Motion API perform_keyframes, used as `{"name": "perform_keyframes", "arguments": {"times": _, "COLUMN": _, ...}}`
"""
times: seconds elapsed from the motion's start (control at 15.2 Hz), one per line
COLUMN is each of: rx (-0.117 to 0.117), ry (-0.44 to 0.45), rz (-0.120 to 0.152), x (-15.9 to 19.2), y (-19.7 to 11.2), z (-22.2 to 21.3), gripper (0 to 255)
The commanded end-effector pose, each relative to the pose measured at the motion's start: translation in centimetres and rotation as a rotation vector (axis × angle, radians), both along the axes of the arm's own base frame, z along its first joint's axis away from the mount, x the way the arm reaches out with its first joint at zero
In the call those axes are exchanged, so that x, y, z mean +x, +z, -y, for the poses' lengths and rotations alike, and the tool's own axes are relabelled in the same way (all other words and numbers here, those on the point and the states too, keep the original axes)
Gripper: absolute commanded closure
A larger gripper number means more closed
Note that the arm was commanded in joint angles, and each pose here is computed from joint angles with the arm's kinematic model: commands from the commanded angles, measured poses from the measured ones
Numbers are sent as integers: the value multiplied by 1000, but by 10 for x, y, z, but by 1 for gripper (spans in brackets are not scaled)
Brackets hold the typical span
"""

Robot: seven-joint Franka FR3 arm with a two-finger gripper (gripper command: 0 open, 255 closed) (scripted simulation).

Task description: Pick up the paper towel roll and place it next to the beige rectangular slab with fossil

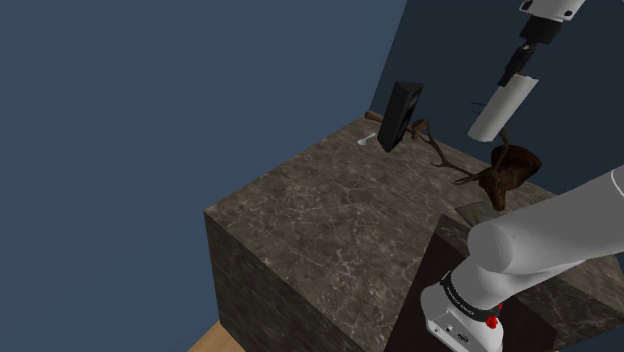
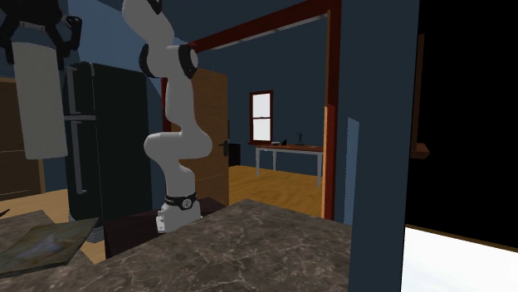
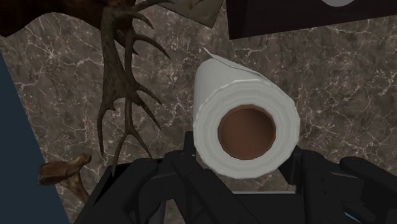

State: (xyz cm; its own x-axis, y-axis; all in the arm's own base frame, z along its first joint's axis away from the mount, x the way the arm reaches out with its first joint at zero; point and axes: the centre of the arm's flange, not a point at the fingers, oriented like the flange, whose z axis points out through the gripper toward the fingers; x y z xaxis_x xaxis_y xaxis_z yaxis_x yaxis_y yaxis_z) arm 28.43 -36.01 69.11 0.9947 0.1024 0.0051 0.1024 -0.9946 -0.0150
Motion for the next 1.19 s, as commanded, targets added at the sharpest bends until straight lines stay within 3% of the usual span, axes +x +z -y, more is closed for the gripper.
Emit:
{"name": "perform_keyframes", "arguments": {"times": 0.0, "rx": 0, "ry": 1, "rz": 0, "x": -27, "y": -1, "z": 0, "gripper": 255}}
{"name": "perform_keyframes", "arguments": {"times": 0.2, "rx": 0, "ry": 1, "rz": 0, "x": -57, "y": -1, "z": -1, "gripper": 255}}
{"name": "perform_keyframes", "arguments": {"times": 1.12, "rx": 0, "ry": 1, "rz": 0, "x": -57, "y": -75, "z": -1, "gripper": 255}}
